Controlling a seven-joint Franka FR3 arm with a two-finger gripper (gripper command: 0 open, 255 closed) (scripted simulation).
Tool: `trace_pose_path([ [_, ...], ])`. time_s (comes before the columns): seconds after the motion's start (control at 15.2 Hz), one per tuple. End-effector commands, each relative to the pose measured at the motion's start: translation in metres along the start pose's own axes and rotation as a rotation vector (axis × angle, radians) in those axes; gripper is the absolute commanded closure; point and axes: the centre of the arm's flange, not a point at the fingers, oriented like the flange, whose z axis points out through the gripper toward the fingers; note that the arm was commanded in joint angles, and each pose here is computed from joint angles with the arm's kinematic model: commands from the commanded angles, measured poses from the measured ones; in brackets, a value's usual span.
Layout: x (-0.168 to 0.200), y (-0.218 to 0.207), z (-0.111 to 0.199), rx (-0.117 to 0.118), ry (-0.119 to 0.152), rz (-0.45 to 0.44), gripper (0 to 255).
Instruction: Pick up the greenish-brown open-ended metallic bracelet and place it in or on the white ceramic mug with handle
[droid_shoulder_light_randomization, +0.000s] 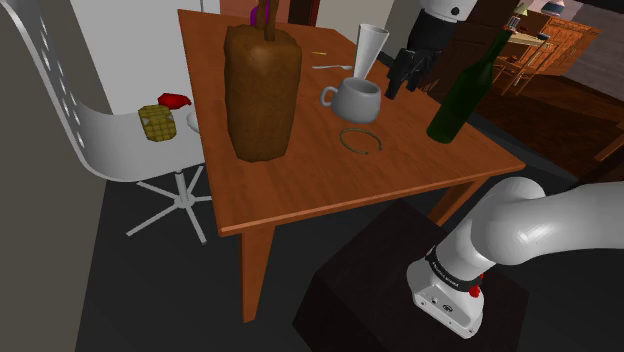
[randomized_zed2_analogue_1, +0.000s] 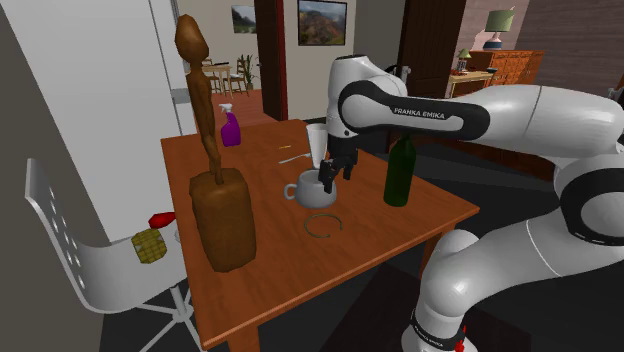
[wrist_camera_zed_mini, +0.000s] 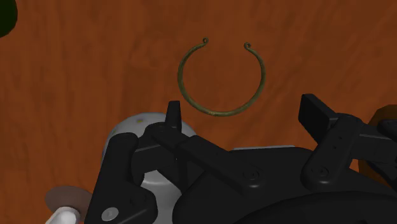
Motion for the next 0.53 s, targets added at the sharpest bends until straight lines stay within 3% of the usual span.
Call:
trace_pose_path([
  [0.0,0.0,0.0,0.0,0.0,0.0,0.0,0],
  [0.46,0.044,0.037,0.08,0.023,-0.081,-0.093,0],
])
